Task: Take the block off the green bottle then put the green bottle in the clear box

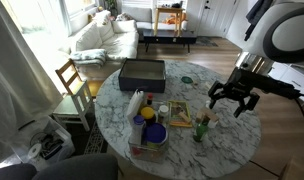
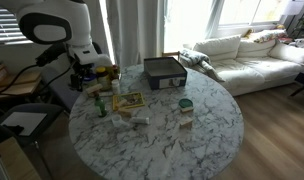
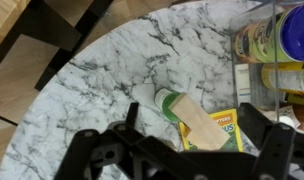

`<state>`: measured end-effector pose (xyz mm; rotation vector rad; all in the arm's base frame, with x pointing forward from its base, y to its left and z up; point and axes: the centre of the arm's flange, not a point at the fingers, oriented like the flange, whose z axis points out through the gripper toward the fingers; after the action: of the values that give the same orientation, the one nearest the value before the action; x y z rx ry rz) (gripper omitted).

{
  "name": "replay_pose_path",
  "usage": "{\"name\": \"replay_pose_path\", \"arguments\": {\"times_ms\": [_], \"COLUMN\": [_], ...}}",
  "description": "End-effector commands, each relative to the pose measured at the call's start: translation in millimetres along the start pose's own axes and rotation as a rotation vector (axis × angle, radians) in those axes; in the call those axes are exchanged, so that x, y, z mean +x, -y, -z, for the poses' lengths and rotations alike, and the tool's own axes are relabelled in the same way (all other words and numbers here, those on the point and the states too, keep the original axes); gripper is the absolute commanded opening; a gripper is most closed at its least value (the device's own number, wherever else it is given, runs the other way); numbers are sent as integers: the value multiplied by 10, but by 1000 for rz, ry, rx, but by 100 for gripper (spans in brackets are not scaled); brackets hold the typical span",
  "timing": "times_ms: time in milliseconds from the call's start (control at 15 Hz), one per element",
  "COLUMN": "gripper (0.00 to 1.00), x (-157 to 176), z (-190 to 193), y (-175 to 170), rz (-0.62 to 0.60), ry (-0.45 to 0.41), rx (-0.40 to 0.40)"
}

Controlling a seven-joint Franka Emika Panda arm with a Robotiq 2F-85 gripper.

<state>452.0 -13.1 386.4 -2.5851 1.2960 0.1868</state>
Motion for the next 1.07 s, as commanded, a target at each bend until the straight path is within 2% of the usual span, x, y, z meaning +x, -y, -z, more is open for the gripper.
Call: {"name": "replay_pose_path", "arguments": {"times_ms": [0,267,600,1000], "gripper": [100,100,100,100], "x": [167,264,373,455], "z": [-84,-158,-259,-320], "y": [-14,-4,-5,8], "rz": [-183,-339,-480,-587], "ry": [74,149,164,190], "rx": [6,79,88,113]}}
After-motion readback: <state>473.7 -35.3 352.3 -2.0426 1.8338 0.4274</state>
